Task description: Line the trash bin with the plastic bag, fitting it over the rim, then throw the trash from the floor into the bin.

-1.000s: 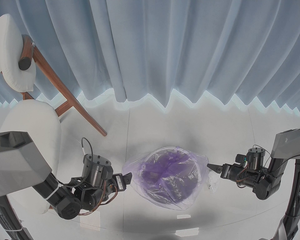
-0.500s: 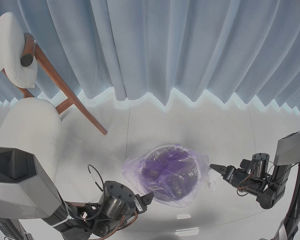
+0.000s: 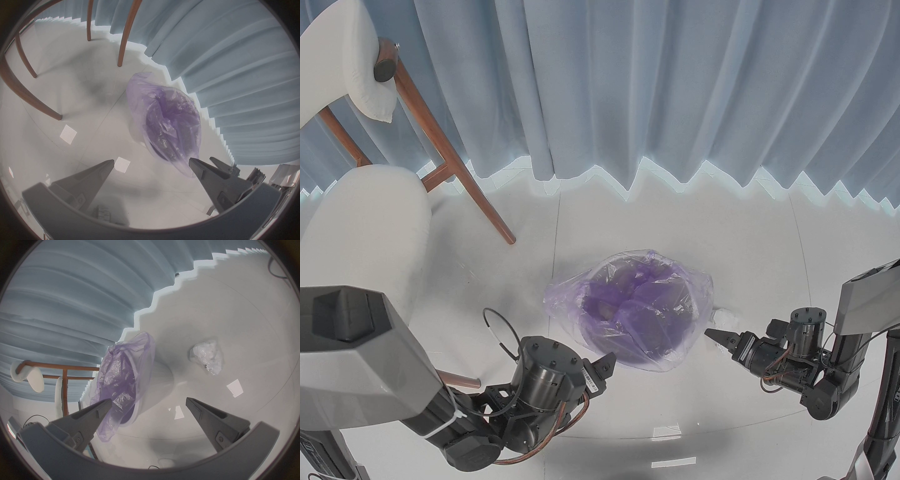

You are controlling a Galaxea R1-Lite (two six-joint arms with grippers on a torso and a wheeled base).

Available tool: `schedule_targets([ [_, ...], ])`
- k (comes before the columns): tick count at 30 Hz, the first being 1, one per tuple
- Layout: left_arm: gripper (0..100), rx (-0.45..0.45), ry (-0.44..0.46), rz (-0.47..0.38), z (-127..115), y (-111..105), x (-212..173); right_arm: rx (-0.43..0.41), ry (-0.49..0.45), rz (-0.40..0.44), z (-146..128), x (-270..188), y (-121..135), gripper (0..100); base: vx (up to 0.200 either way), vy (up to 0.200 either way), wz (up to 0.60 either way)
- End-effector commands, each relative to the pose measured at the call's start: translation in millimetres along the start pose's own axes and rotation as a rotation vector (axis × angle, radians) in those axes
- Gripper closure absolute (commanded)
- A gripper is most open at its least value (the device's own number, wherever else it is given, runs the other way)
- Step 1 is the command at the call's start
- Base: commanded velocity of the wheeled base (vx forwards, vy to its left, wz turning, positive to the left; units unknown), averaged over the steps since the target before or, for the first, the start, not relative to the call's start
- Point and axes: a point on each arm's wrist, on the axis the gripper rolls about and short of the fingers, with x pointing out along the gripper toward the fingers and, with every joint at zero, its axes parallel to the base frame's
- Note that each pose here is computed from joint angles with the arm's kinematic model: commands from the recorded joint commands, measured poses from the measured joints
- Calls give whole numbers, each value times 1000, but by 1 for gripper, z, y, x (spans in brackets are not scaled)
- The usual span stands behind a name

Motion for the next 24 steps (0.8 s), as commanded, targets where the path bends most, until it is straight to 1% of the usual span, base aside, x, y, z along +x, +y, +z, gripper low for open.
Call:
schedule_targets([
  [1,0,-10,-12,5,1,-3,22,35,-6,8,-1,18,-5,0,0,0,0],
  [3,0,-18,-20,1,4,-4,27,41,-14,15,1,21,-5,0,0,0,0],
  [4,0,-30,-16,-12,9,-5,35,43,-26,22,4,26,-4,0,0,0,0],
  [6,0,-35,-8,-17,10,-5,41,43,-29,23,4,27,-3,0,0,0,0],
  [8,0,-57,-35,-24,19,-7,56,35,-20,42,0,30,3,0,0,0,0],
  [13,0,-75,-62,-25,27,-9,72,27,-11,57,-3,37,7,0,0,0,0],
  [18,0,-78,-73,-49,29,-17,75,21,-13,52,-6,40,8,0,0,0,0],
  [22,0,-70,-71,-53,29,-18,73,21,-12,51,-7,40,9,0,0,0,0],
  [23,100,-70,-70,-55,29,-19,72,21,-13,50,-7,40,9,0,0,0,0],
  [24,100,-68,-71,-55,28,-19,72,21,-14,47,-7,39,8,0,0,0,0],
])
